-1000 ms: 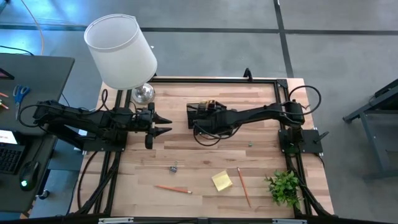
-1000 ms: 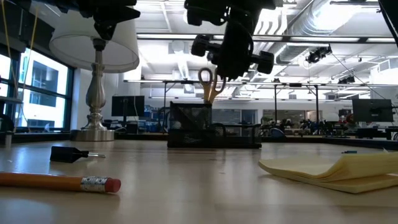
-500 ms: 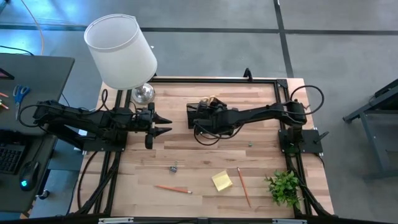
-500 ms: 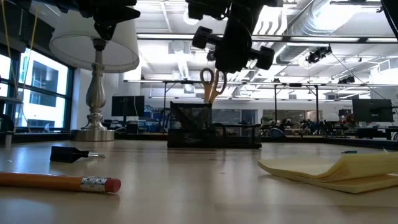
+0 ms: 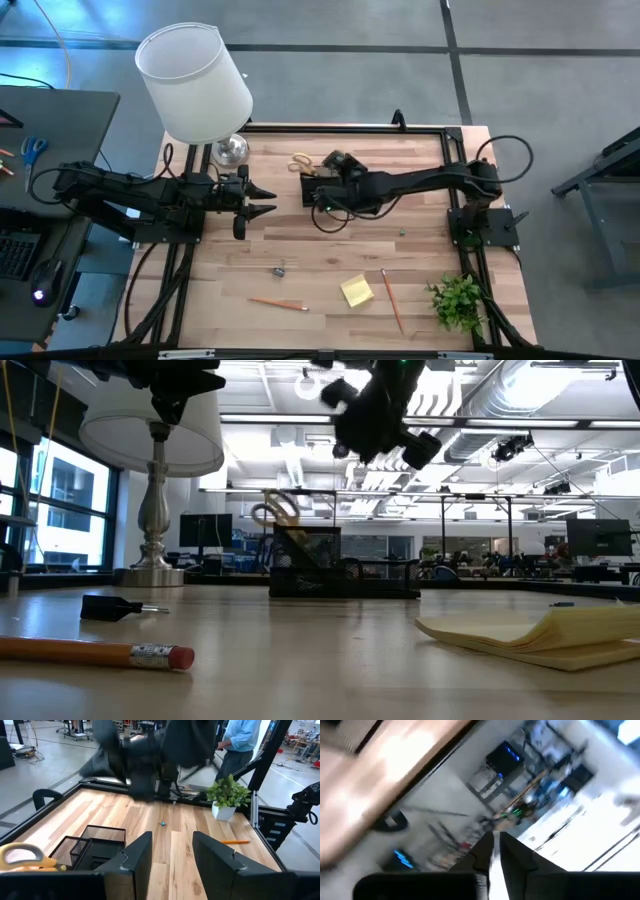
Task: Pick and place office supplies into organizer
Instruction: Put the left orange pencil into the black desk organizer
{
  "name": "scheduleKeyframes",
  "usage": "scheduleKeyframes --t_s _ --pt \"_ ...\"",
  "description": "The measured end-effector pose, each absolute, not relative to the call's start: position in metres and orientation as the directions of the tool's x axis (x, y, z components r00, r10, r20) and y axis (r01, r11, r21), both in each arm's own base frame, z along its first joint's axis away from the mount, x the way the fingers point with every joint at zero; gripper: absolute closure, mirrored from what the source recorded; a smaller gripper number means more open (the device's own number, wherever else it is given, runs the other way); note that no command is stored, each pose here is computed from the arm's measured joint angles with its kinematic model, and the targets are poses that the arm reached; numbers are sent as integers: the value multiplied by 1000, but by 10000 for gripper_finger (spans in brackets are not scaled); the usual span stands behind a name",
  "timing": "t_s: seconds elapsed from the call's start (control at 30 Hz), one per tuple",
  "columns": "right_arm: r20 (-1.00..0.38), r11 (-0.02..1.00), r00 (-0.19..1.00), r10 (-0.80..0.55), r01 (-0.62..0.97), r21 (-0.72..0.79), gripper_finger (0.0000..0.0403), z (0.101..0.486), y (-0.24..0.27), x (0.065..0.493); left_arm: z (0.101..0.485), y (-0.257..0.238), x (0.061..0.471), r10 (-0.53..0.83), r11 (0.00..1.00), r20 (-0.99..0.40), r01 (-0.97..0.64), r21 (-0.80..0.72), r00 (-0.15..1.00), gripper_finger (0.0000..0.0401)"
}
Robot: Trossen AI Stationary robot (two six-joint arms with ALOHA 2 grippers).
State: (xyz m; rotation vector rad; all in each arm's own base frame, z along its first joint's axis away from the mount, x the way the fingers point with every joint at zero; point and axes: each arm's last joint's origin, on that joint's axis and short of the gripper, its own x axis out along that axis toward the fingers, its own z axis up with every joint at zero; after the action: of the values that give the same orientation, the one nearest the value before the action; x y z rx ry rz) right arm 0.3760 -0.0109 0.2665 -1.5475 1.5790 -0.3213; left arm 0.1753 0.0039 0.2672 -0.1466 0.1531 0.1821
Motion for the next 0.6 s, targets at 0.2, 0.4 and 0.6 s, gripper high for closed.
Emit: scheduleKeyframes --t_s 0.2,0.4,0.6 --pt "-656 632 310 -689 -187 -752 361 312 -14 347 267 4 175 169 973 -164 -191 -131 972 270" --pt "-826 965 507 -248 53 -257 351 342 -23 325 267 4 175 168 971 -163 -192 -141 972 270" --pt "-887 997 454 -79 13 -82 352 335 -21 322 267 4 175 168 967 -164 -195 -163 972 270"
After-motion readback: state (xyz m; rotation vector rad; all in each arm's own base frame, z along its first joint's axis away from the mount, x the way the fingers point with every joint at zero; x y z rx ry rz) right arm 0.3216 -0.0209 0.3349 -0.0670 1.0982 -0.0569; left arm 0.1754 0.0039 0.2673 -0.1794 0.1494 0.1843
